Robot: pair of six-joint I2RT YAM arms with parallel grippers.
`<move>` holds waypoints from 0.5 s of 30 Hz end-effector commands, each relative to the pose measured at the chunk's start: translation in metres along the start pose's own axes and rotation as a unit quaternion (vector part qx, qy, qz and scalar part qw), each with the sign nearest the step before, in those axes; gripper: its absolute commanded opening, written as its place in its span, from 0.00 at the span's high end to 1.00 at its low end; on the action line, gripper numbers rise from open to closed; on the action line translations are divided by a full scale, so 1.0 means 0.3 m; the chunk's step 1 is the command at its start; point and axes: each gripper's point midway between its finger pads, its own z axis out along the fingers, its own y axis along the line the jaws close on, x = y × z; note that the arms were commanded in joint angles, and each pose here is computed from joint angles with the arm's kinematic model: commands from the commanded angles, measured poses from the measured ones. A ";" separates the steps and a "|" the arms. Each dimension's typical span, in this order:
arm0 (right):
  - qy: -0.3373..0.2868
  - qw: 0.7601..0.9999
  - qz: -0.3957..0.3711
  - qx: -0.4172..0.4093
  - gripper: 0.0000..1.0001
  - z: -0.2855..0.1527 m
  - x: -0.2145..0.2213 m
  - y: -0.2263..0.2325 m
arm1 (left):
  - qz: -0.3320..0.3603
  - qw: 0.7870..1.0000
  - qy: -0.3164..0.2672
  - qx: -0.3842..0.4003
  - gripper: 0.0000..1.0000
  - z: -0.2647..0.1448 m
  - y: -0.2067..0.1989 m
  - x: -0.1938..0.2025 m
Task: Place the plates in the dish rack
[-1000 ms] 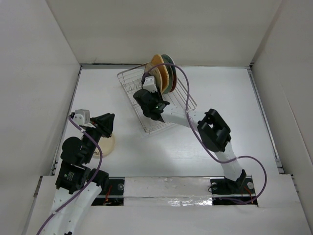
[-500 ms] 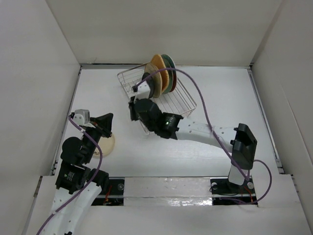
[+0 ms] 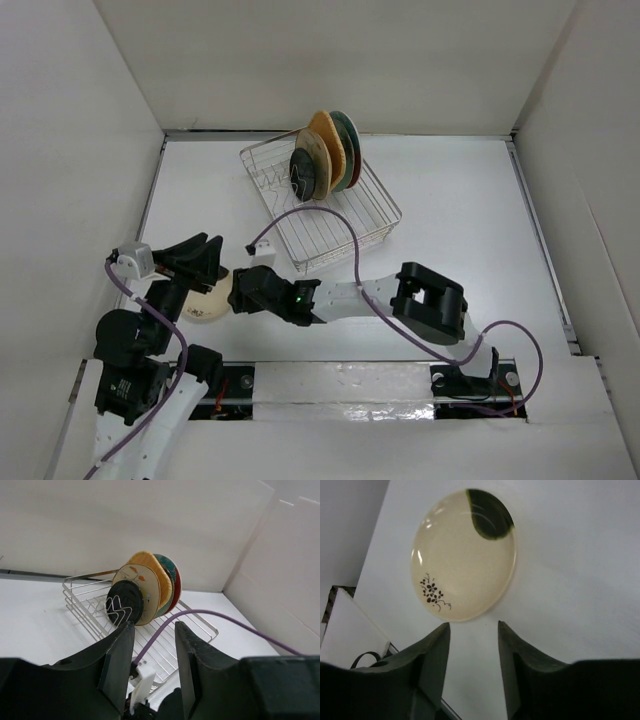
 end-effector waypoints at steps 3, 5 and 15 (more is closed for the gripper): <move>0.016 0.994 0.109 -0.022 0.47 0.074 0.060 0.045 | -0.003 1.000 0.003 0.021 0.65 -0.036 -0.031 -0.014; 0.019 0.993 0.116 -0.017 0.47 0.096 0.063 0.025 | 0.000 1.000 0.006 0.021 0.65 -0.043 -0.030 -0.010; 0.038 0.986 0.161 0.001 0.54 0.216 0.095 -0.057 | -0.008 0.999 0.011 0.042 0.64 -0.044 -0.048 0.019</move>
